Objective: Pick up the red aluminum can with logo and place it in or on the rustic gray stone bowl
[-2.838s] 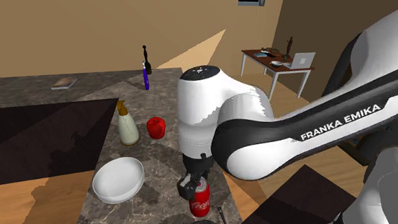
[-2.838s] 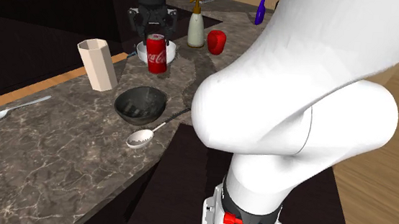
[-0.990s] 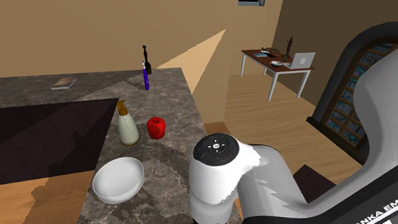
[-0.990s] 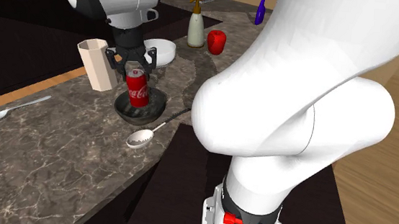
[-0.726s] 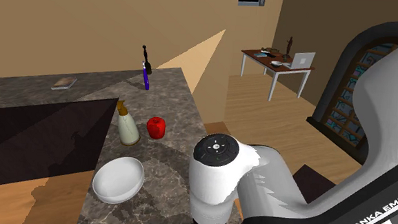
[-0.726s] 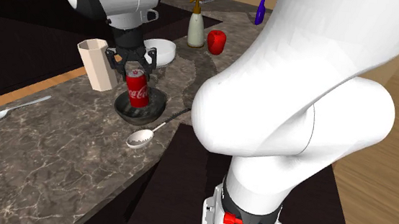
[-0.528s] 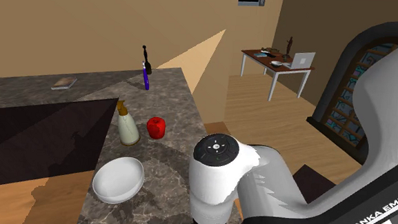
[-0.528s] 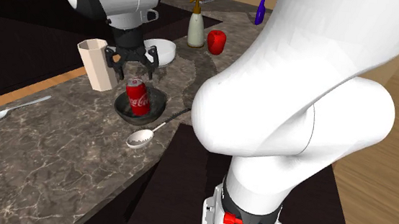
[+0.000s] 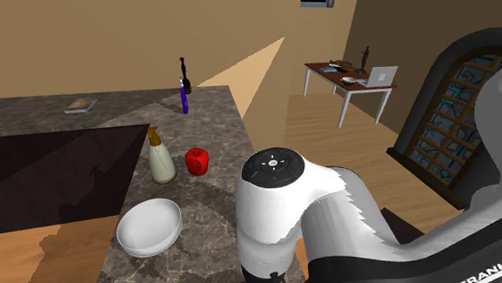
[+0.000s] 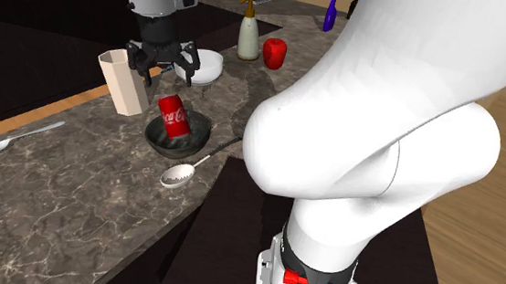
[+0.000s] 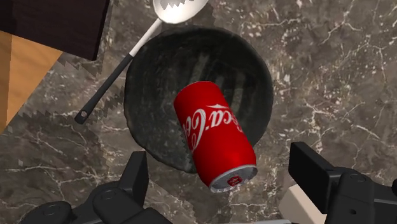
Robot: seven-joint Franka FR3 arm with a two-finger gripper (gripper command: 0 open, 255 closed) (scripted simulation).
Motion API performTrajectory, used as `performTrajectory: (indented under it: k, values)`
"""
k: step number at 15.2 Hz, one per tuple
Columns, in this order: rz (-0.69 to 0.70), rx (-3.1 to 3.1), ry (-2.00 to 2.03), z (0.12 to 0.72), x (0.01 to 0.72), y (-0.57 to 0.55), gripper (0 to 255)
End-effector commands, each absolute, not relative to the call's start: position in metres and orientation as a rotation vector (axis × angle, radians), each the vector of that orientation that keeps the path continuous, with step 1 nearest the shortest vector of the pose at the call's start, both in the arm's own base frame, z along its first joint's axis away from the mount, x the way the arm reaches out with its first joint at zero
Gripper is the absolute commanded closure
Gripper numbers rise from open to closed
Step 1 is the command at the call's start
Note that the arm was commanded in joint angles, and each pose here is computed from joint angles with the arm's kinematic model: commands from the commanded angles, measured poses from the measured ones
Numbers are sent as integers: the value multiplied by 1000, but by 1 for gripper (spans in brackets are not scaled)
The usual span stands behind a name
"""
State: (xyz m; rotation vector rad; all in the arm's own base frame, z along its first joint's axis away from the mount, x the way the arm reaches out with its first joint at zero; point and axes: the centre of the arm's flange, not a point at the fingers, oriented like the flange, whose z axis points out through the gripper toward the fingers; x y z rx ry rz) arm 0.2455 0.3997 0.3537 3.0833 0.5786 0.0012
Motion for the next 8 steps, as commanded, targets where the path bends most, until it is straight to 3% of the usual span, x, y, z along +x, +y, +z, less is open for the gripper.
performTrajectory:
  k: [1, 8]
  values:
    - [-2, 3084, 580, 367, 245, 397, 0]
    - [-2, 3084, 580, 367, 245, 397, 0]
